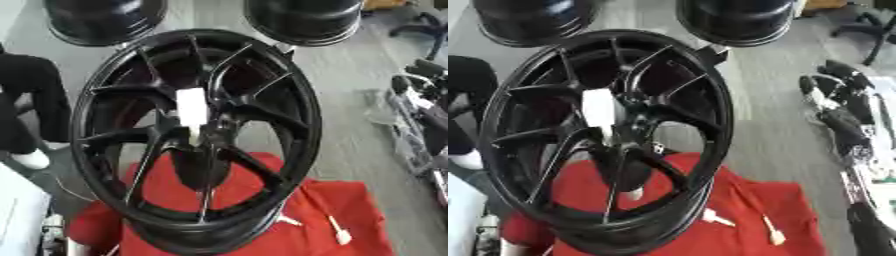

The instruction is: Pull the pin out of the wheel hub.

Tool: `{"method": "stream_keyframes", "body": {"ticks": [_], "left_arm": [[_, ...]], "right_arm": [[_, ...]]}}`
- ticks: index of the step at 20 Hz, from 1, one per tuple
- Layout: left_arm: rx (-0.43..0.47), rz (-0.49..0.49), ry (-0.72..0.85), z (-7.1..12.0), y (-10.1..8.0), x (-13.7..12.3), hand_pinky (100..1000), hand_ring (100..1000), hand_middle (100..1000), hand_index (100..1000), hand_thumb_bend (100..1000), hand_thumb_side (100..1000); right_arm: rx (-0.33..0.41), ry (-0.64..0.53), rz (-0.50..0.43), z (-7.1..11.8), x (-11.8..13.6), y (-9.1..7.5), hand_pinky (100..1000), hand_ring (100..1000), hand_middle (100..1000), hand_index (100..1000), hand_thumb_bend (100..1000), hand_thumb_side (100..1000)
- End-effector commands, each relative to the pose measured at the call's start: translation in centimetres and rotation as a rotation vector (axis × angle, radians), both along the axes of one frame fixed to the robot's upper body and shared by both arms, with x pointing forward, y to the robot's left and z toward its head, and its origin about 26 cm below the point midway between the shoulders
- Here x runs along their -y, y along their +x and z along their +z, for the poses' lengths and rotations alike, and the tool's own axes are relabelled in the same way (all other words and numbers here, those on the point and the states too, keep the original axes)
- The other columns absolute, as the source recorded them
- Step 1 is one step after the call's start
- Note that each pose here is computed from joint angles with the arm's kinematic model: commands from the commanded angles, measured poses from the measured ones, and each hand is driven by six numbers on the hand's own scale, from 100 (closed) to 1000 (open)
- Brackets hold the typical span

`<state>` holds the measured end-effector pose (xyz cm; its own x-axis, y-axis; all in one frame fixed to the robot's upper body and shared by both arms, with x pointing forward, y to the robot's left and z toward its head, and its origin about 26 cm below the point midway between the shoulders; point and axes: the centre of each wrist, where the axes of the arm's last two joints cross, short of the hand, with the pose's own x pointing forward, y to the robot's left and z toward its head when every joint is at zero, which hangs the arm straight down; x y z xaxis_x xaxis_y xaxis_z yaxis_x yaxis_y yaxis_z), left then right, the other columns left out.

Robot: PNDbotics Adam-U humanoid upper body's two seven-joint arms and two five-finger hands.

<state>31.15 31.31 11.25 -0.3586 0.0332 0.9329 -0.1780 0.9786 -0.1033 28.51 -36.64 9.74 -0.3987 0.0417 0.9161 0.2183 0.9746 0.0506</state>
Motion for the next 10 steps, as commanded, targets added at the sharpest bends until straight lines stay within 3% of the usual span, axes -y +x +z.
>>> {"method": "stream_keyframes", "body": {"ticks": [1, 10], "left_arm": [[0.021, -0.007, 0.024, 0.8, -0.03, -0.34, 794, 850, 829, 877, 227, 870], [0.018, -0.003, 0.025, 0.92, 0.05, -0.37, 793, 847, 827, 870, 221, 869]], "right_arm": [[0.028, -0.031, -0.003, 1.21, 0.38, -0.05, 902, 738, 697, 746, 490, 173], [0.027, -0.03, -0.005, 1.18, 0.39, -0.1, 901, 736, 697, 745, 494, 172]]}}
